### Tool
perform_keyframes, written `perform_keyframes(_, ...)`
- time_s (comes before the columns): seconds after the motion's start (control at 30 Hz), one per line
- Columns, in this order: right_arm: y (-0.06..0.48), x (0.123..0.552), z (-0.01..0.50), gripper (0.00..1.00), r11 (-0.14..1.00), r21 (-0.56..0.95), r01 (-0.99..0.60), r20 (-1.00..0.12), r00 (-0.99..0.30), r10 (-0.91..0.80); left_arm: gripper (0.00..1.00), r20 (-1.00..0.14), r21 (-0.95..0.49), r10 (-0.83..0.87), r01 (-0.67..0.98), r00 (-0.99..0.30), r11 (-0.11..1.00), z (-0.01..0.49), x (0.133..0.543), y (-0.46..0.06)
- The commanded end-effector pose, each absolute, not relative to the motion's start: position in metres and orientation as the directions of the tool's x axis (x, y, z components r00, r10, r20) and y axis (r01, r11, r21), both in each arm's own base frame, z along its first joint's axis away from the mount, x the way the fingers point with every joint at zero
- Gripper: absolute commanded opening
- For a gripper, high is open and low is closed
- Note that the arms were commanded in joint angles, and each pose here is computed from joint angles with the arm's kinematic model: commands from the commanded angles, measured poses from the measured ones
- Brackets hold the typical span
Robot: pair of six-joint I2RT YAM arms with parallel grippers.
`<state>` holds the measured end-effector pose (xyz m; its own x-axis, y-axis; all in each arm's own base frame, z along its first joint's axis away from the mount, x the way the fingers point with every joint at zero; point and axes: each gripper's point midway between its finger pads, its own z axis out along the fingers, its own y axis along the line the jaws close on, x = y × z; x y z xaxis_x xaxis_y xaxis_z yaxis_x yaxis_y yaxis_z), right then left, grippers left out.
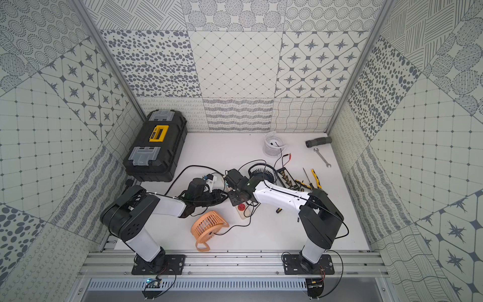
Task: Plug the desk fan into the power strip
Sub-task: Insert the plug into the socket.
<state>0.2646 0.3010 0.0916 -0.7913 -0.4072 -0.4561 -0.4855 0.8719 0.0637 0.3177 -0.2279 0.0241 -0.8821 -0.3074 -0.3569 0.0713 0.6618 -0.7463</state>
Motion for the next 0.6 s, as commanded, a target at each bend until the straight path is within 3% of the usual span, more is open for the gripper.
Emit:
perform_keyframes(0.0, 0.293, 0.263, 0.068, 0.03, 0.878, 0.022, -0.479, -0.407, -0.806, -0.429, 0.38, -0.385, -0.753, -0.3, 0.109, -0.873, 0.648, 0.029, 0.322, -0.231)
perform_keyframes(0.33, 0.257, 0.242, 0.025, 0.02, 0.856, -0.151, -0.494, -0.24, -0.822, -0.517, 0.36, -0.377, -0.748, -0.298, 0.098, -0.877, 0.657, 0.021, 0.322, -0.23)
perform_keyframes(0.57, 0.253, 0.235, -0.012, 0.0, 0.846, -0.165, -0.507, -0.128, -0.84, -0.528, 0.36, -0.38, -0.747, -0.297, 0.101, -0.876, 0.657, 0.023, 0.323, -0.231)
